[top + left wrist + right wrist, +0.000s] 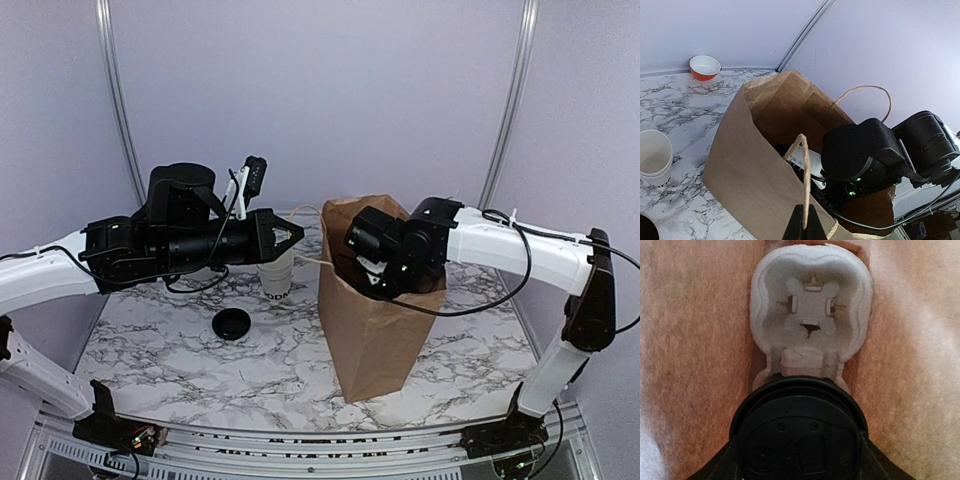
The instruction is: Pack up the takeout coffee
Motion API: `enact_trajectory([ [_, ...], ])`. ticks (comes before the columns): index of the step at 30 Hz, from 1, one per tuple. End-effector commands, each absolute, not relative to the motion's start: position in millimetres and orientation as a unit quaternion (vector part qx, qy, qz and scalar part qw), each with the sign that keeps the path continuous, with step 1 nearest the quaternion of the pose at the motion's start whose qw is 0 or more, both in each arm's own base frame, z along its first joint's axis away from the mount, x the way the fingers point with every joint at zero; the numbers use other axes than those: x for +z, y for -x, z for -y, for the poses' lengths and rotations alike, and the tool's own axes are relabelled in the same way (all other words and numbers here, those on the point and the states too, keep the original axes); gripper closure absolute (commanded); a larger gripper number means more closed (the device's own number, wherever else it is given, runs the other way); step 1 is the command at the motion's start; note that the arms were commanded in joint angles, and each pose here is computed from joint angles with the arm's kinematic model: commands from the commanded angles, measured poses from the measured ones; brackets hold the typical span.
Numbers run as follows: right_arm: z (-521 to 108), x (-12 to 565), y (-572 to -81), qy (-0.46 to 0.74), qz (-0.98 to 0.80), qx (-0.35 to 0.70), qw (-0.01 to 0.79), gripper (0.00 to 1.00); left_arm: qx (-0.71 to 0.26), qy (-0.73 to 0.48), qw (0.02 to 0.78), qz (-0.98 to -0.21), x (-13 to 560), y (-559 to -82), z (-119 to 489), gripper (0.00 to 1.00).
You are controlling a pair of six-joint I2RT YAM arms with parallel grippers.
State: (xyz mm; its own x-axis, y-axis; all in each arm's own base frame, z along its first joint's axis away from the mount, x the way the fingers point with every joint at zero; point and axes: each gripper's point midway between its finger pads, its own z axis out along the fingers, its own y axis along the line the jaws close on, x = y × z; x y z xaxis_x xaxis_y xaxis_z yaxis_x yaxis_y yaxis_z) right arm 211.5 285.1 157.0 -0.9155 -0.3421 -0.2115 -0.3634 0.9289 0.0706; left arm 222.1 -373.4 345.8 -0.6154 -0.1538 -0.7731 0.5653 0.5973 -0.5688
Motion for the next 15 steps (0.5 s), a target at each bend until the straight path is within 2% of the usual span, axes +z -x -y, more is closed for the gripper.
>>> enact_trajectory([
  [1,-286.7,158.8,-210.1,0.176,-0.976,0.061,0.113,0.42,-0.432,-0.13,0.422,-0.786,348.6,-224.1,371.5,1.0],
  [15,-284.1,139.3,-206.8,0.178,-0.977,0.044,0.108,0.42,-0.439,-0.139,0.418,-0.783,350.9,-221.7,375.3,1.0],
])
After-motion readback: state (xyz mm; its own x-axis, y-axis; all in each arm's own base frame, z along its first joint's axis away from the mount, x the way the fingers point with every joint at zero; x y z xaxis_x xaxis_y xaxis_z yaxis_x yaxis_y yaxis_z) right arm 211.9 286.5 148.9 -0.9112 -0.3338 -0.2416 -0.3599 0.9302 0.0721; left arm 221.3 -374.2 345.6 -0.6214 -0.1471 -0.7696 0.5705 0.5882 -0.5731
